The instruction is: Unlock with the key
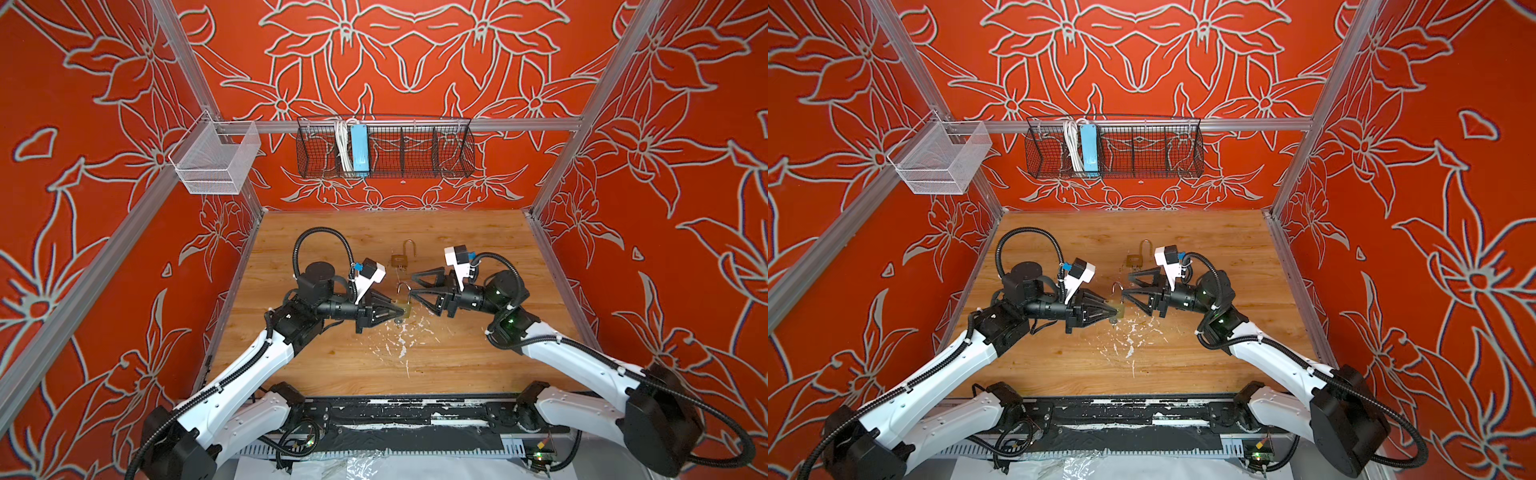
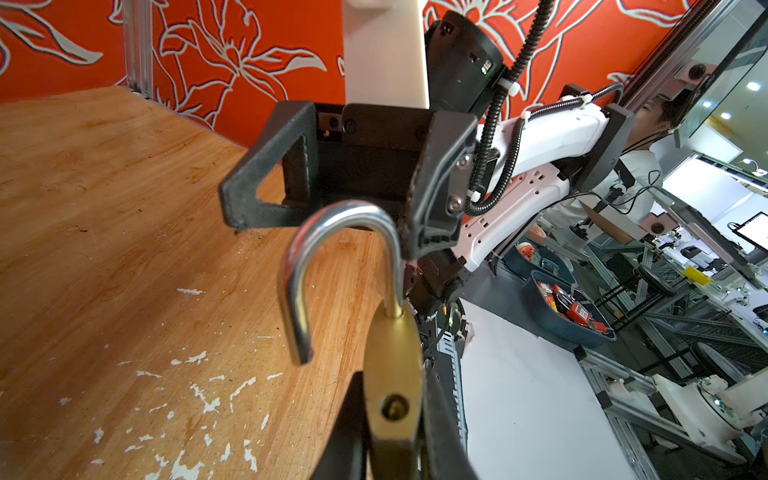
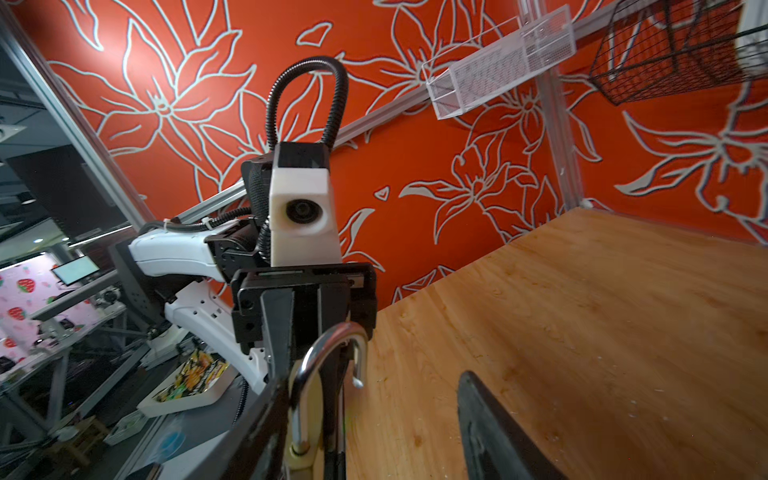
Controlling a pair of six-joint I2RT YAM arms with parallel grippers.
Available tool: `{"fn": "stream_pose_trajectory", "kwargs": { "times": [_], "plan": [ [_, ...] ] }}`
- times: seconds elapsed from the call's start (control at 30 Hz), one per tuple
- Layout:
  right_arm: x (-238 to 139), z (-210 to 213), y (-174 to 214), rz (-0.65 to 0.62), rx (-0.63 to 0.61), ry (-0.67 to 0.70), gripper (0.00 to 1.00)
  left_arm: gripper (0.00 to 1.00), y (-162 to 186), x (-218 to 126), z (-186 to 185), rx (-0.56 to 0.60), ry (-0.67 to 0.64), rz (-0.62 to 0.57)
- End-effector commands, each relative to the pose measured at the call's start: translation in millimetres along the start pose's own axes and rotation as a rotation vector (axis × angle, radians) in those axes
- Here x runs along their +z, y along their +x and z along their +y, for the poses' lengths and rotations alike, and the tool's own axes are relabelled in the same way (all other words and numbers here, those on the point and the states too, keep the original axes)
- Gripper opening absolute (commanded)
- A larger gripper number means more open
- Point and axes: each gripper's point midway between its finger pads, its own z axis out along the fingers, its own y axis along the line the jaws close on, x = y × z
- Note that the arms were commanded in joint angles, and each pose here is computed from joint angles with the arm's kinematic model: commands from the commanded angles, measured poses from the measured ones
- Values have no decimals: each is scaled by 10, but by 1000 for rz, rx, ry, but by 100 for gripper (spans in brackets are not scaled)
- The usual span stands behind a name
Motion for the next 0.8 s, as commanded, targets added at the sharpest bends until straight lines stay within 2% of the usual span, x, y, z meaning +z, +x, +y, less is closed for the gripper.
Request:
{"fn": "stream_pose_trajectory", "kwargs": {
  "times": [0.0, 0.17, 0.27, 0.5, 0.77],
  "plan": [
    [-44, -243, 91, 5, 22, 95, 65, 0, -264, -53, -199, 100, 55, -45],
    [34, -165, 51, -12, 44, 5, 64, 0, -306, -61, -245, 103, 72, -47],
    [57, -182, 23, -16, 42, 2, 64, 0, -322, -62, -258, 104, 77, -50],
    [66, 53, -41, 2, -5, -111, 64, 0, -328, -41, -236, 103, 81, -43],
    [114, 85, -62, 6, 5, -158, 64, 0, -341, 15, -183, 84, 100, -32]
  ]
}}
